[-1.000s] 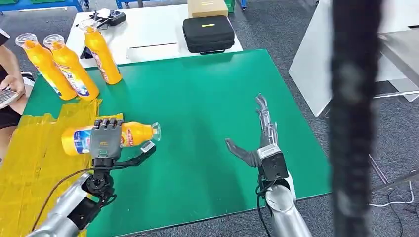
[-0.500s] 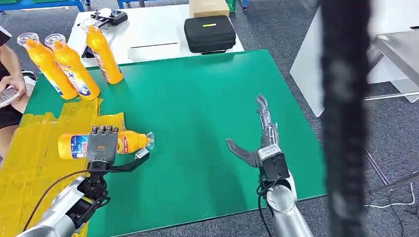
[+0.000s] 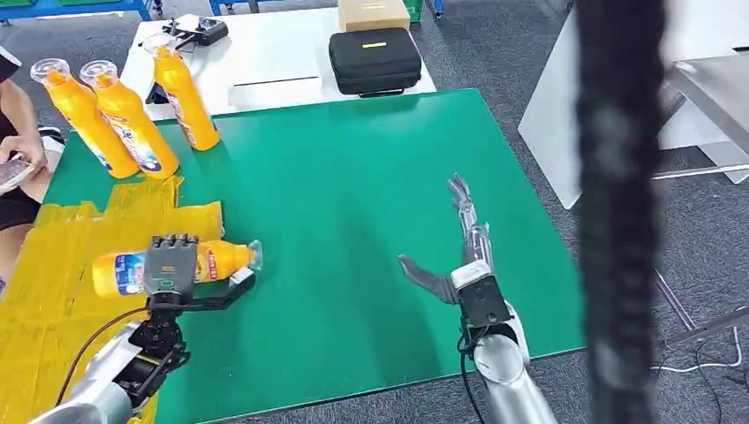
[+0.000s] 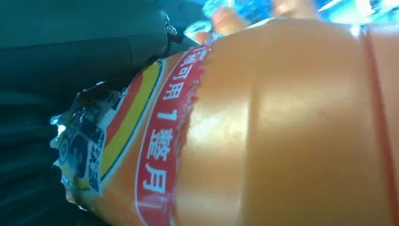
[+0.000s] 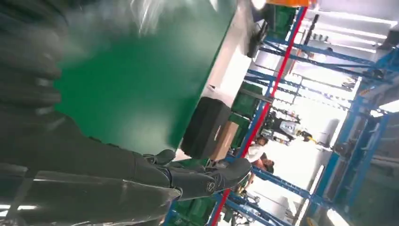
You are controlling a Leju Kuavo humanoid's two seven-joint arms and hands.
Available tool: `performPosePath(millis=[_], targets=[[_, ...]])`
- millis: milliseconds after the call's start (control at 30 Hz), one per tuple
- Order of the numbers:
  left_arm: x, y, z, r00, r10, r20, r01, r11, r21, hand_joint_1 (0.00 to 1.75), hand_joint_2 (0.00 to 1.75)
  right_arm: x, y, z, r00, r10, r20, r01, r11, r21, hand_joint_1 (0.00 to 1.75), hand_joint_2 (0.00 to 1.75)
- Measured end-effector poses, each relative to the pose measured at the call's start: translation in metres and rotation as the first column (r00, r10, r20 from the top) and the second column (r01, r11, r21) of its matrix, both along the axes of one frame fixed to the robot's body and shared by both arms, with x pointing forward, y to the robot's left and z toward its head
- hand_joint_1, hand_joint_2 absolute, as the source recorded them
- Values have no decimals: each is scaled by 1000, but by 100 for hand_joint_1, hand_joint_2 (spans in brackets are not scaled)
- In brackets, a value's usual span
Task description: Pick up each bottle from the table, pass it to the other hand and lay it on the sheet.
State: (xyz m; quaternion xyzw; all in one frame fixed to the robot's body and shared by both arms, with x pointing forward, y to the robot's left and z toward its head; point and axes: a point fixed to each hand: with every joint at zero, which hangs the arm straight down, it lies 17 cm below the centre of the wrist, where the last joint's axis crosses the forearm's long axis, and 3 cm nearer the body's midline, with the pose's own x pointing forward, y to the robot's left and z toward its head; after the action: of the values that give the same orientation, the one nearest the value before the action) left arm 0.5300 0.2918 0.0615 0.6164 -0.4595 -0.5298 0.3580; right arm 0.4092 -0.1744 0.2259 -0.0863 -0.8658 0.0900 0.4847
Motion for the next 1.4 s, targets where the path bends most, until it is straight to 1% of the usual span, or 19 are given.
performPosePath(millis=[33,133,267,400,600,733,867,1000,1033,1067,1100,1133,1167,1200,1233,1267,1333,1367,1400], targets=[[-1,9,3,999,41,21,-41,999,-20,0,175,0,1,-1,1000,1,-3,-1,1000,-2,0,175],[-6,27,8,989,137,62,-133,989,-63,0,175,1,1,-1,1000,2,-11,-2,1000,-2,0,175],[-14,38,10,974,208,89,-199,975,-98,0,175,4,1,-2,1000,-3,-22,3,1000,4,0,175],[-20,44,12,964,245,105,-231,964,-133,0,175,6,1,-2,1000,-6,-28,6,1000,7,0,175],[-25,50,15,957,267,116,-246,954,-169,0,175,6,1,-4,999,-8,-33,8,1000,9,0,175],[-29,51,15,957,266,117,-241,952,-190,0,175,7,2,-7,999,-9,-40,9,1000,9,0,175],[-30,46,15,969,224,107,-196,955,-222,0,175,8,3,-10,999,-8,-48,8,1000,9,0,175],[-27,31,15,987,142,77,-102,919,-381,0,175,8,2,-12,998,-11,-54,12,1000,12,0,175],[-26,23,15,992,102,73,-56,882,-468,0,175,8,2,-12,998,-11,-56,12,1000,16,0,175],[-24,14,16,996,54,75,-2,825,-565,0,175,8,1,-13,998,-10,-59,12,1000,24,0,175],[-23,10,16,997,17,81,42,742,-669,0,175,9,0,-14,998,-8,-62,10,999,34,0,175],[-23,-1,18,995,-25,99,95,574,-813,0,175,9,0,-15,998,0,-66,3,999,53,0,175],[-23,-6,19,992,-48,112,122,421,-899,0,175,8,0,-15,998,9,-67,-4,998,70,0,175],[-25,-16,27,986,-77,148,162,229,-960,0,175,8,0,-15,998,17,-66,-11,996,90,0,175],[-27,-25,37,977,-103,186,192,47,-980,0,175,9,0,-15,998,22,-64,-15,995,104,0,175],[-30,-36,51,962,-130,239,228,-95,-969,0,175,9,-1,-16,998,25,-64,-18,993,118,0,175],[-39,-50,77,935,-157,318,264,-293,-919,0,175,9,-2,-16,998,28,-63,-19,991,136,0,175],[-44,-59,92,915,-180,360,278,-364,-889,0,175,8,-3,-17,998,23,-60,-15,990,140,0,175],[-51,-68,105,897,-203,394,287,-411,-866,0,175,7,-4,-17,998,16,-57,-8,990,140,0,175]])
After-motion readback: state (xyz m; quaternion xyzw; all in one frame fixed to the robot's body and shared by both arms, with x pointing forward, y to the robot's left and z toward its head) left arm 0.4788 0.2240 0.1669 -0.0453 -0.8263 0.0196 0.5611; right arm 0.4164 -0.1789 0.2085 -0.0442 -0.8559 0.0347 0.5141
